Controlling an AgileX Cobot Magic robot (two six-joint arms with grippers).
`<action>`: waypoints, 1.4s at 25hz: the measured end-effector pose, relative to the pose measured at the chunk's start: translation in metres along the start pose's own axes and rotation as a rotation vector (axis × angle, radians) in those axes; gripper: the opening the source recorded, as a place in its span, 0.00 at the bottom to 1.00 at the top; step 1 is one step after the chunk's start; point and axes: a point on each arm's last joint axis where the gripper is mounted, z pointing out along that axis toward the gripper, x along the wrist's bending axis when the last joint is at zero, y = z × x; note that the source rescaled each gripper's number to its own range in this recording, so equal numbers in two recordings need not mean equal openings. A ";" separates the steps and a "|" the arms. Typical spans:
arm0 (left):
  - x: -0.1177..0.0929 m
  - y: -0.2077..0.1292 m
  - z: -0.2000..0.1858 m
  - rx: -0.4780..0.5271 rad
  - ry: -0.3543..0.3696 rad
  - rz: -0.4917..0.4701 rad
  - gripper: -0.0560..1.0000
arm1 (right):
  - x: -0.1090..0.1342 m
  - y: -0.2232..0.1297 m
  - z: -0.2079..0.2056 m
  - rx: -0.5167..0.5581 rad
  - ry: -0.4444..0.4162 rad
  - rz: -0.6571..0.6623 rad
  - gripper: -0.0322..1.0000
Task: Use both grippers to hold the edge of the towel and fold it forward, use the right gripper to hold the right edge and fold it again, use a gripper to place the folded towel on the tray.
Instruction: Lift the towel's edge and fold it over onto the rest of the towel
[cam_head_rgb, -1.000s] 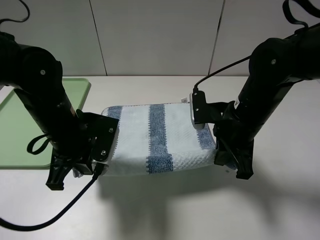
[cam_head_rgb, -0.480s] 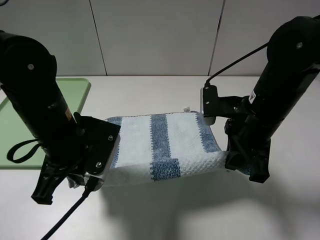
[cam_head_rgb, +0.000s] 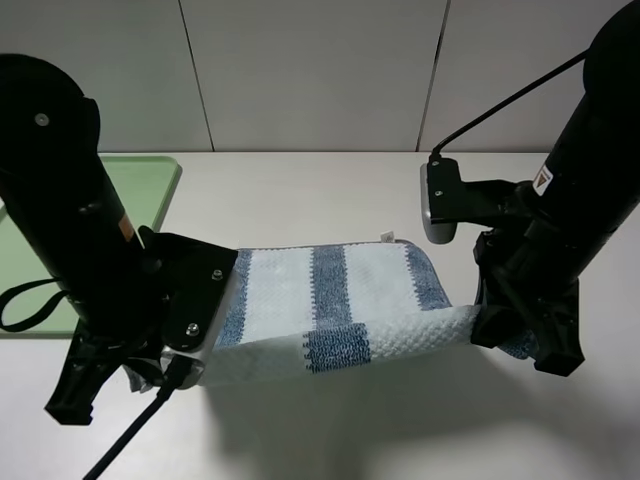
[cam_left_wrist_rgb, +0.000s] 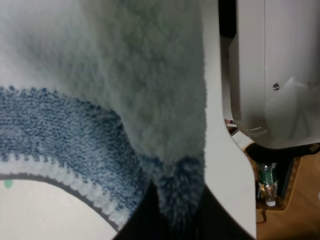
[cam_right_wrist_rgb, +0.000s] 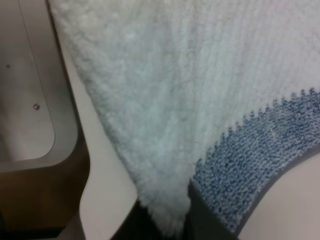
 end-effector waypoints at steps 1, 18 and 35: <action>0.000 0.000 0.000 -0.001 0.001 0.000 0.05 | 0.000 0.000 0.000 0.000 0.000 0.000 0.03; 0.024 0.001 -0.004 -0.001 0.270 0.036 0.05 | -0.018 0.003 -0.002 -0.030 -0.207 -0.069 0.03; 0.054 -0.012 -0.015 -0.093 0.480 -0.044 0.05 | -0.038 0.012 -0.009 -0.108 -0.448 -0.164 0.03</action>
